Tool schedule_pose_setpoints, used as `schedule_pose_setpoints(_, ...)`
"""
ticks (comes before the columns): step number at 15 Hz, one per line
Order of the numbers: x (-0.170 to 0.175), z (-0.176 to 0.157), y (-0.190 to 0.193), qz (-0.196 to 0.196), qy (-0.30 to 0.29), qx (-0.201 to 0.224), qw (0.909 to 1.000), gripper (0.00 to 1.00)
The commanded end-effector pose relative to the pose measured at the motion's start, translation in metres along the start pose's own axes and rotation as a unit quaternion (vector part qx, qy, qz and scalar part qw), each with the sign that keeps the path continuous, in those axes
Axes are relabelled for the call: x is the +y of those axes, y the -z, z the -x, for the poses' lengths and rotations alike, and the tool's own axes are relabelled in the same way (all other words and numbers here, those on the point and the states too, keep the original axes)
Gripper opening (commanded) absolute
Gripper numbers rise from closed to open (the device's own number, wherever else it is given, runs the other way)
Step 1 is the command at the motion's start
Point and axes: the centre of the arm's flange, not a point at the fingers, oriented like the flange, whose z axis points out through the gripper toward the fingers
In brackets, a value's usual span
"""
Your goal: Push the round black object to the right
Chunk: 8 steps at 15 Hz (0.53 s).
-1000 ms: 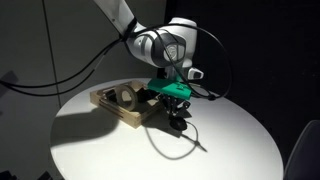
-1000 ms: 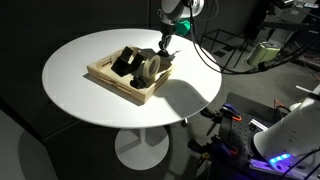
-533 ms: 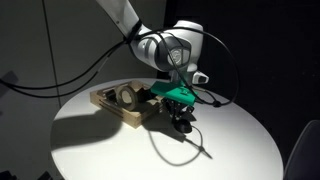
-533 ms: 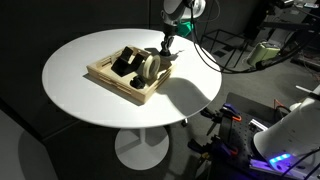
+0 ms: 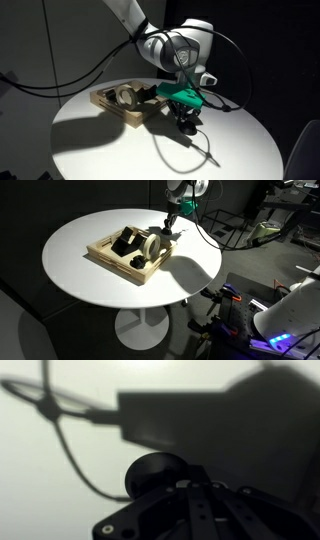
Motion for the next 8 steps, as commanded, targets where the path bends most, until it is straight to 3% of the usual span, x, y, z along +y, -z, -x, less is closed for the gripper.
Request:
schedule_pose_setpoints(1,0.019,-0.012,0.003,-0.008,0.002,-0.001,1.0000,0.00)
schedule_pose_setpoints(8,0.039,-0.030,0.004,-0.001,-0.002,0.001,1.0000,0.00)
